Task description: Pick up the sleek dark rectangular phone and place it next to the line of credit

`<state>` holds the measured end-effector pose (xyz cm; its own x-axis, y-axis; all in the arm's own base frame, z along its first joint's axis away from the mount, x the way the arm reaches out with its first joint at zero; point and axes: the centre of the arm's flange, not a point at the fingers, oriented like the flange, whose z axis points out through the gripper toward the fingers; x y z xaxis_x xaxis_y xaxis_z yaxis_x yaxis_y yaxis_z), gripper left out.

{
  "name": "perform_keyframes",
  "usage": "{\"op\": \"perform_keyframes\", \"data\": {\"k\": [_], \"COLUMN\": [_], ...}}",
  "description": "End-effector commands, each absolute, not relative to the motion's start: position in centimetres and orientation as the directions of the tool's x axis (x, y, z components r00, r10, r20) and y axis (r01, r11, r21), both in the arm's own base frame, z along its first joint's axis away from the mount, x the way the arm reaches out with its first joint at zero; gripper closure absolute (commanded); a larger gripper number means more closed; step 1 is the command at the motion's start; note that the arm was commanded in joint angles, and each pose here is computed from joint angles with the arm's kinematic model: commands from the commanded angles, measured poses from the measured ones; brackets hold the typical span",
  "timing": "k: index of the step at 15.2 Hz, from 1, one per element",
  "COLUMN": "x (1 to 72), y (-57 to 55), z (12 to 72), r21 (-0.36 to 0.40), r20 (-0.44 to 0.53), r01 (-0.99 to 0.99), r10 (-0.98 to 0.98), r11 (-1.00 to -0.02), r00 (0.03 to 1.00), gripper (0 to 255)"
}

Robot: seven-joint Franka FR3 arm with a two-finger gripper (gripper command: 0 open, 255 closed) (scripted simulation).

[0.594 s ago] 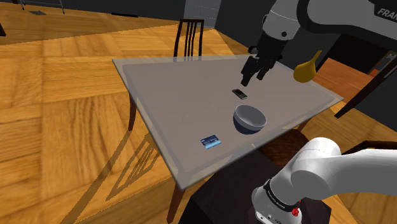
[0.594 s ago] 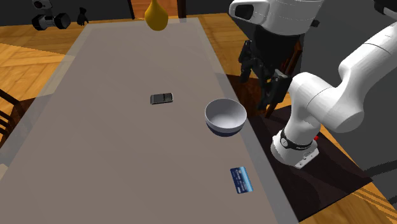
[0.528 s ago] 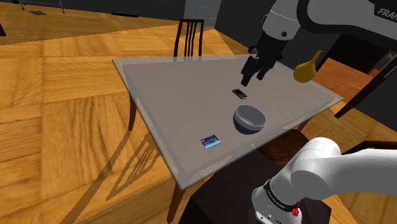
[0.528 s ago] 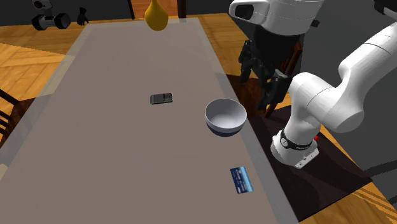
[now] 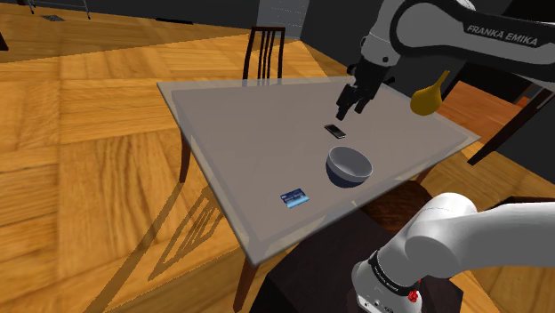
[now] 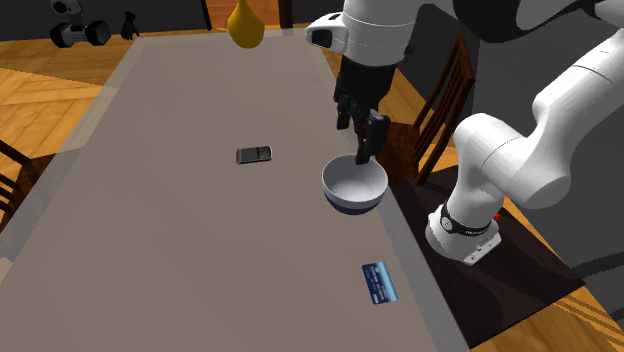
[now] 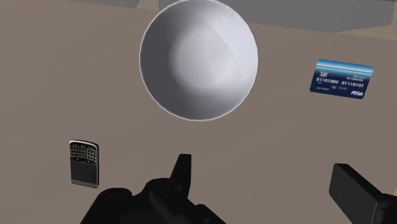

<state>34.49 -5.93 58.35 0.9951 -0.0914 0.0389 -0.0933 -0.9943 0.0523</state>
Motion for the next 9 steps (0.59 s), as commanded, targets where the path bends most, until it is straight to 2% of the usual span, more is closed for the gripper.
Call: {"op": "perform_keyframes", "data": {"k": [1, 9], "x": [35.5, 39.4], "y": [-8.4, -17.4], "z": [57.1, 52.2], "r21": [0.046, 0.018], "r20": [0.036, 0.018], "r01": [-0.09, -0.08], "r10": [-0.088, -0.08], "r11": [-0.995, -0.997], "r00": [0.995, 0.997], "gripper": [0, 0]}}
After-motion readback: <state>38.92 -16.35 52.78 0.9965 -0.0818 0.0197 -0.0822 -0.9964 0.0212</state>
